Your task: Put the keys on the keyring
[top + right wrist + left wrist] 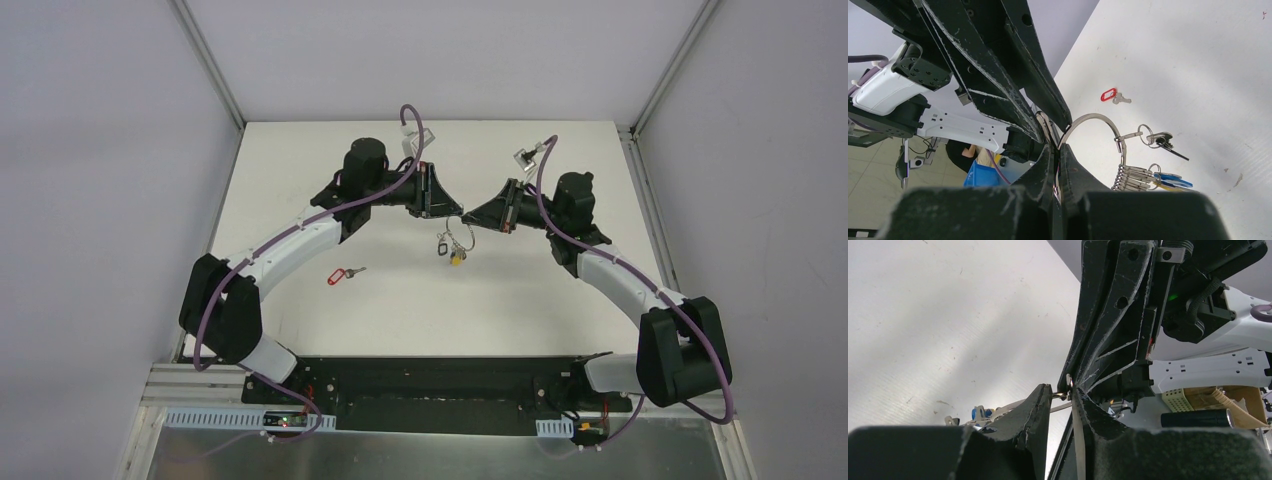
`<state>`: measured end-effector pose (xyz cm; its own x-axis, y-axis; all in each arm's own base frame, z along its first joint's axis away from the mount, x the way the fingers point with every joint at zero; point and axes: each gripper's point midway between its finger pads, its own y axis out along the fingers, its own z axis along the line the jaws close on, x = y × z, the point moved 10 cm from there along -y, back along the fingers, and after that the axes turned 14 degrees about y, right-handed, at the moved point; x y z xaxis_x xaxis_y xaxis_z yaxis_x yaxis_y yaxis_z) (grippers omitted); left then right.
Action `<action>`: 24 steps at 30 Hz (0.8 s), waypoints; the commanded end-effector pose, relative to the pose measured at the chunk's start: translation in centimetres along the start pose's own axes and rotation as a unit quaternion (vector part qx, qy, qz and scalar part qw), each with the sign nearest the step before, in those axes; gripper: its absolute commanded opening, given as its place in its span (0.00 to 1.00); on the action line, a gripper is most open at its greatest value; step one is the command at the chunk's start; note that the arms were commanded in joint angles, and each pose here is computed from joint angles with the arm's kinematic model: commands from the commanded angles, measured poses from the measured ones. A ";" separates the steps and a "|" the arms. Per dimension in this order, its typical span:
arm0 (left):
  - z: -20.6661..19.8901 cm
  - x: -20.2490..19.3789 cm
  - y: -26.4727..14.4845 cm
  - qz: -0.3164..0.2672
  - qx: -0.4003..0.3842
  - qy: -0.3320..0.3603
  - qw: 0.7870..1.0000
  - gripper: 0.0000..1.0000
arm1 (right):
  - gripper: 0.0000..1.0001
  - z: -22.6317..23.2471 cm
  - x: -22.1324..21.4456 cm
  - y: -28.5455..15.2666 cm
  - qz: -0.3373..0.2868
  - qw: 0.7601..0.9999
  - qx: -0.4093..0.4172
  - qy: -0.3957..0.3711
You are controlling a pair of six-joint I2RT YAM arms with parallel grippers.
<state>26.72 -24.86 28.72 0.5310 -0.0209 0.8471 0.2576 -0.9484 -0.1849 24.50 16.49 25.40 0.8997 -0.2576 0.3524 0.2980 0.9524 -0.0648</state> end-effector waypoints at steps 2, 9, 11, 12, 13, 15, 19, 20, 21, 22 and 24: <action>-0.9 1.8 0.1 -0.026 -0.022 0.019 0.999 0.22 | 0.00 0.6 0.5 0.0 -0.013 0.999 0.019 -0.022; -1.0 2.0 0.2 -0.028 -0.027 0.019 0.999 0.20 | 0.00 0.3 0.5 0.0 -0.011 1.000 0.017 -0.020; -1.0 2.0 0.2 -0.028 -0.028 0.018 0.999 0.18 | 0.00 0.3 0.6 0.0 -0.012 1.000 0.017 -0.020; -1.0 2.0 0.2 -0.028 -0.029 0.017 0.999 0.17 | 0.00 0.3 0.5 0.0 -0.012 1.000 0.017 -0.021; -1.0 2.0 0.2 -0.028 -0.030 0.017 0.999 0.17 | 0.00 0.3 0.6 0.0 -0.012 1.000 0.017 -0.021; -0.9 2.0 0.3 -0.027 -0.030 0.016 0.999 0.16 | 0.00 0.4 0.5 0.0 -0.012 1.000 0.017 -0.021; -0.8 2.0 0.4 -0.027 -0.030 0.014 0.999 0.13 | 0.00 0.3 0.6 0.0 -0.013 1.000 0.017 -0.020; -0.8 1.9 0.4 -0.026 -0.031 0.014 0.999 0.13 | 0.00 0.3 0.6 0.0 -0.013 1.000 0.016 -0.020; -0.8 1.9 0.4 -0.026 -0.032 0.013 0.999 0.12 | 0.00 0.3 0.6 0.0 -0.013 1.000 0.017 -0.020; -0.8 1.9 0.4 -0.025 -0.032 0.013 0.999 0.11 | 0.00 0.3 0.6 0.0 -0.013 1.000 0.017 -0.020; -0.8 1.9 0.4 -0.025 -0.033 0.013 0.999 0.11 | 0.00 0.3 0.6 0.0 -0.013 1.000 0.016 -0.020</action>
<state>27.08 -25.21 28.51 0.5489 -0.0135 0.8358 0.2501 -0.9514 -0.1796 24.58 16.47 24.79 0.9042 -0.2579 0.3403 0.2992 0.9513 -0.0739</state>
